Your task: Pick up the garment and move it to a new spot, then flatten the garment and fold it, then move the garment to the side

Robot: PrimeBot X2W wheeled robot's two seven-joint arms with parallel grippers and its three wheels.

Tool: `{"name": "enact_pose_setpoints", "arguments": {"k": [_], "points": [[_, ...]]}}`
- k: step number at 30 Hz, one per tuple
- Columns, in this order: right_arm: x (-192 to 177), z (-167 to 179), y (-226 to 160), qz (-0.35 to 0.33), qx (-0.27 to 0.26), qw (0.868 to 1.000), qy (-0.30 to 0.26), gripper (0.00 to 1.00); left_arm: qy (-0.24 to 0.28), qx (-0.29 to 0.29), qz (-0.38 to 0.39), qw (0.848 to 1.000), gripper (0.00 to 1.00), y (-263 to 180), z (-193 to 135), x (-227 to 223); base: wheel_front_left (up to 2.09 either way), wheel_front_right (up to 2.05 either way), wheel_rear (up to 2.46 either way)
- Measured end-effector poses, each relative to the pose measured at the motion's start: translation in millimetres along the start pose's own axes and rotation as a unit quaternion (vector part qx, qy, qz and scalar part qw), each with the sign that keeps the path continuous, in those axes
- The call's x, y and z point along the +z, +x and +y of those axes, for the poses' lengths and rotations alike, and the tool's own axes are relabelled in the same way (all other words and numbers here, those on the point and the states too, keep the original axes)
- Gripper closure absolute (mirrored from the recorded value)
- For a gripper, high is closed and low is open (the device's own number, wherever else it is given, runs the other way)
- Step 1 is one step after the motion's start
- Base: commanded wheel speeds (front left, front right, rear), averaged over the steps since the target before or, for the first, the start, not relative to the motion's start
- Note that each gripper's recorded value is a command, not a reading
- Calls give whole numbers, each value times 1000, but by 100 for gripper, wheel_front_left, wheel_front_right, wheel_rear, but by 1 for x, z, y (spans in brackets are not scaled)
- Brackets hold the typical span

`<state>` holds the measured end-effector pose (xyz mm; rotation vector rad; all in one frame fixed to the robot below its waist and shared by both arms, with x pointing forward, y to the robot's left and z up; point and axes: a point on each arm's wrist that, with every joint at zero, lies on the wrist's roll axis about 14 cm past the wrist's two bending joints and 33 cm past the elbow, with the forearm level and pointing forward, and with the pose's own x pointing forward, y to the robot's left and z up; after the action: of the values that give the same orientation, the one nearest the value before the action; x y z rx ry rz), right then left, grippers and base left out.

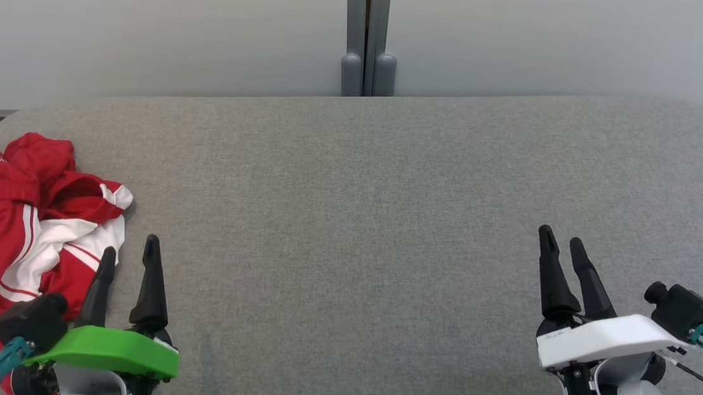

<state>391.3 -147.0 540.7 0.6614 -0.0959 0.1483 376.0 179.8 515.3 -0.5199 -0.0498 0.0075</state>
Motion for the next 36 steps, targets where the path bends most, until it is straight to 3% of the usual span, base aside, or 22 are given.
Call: {"name": "enact_pose_setpoints", "arguments": {"k": [36], "points": [[-1,18,4,-14,43,987,-156,0,157,-37,-22,987,0,-4,-14,1,0,0,0]]}}
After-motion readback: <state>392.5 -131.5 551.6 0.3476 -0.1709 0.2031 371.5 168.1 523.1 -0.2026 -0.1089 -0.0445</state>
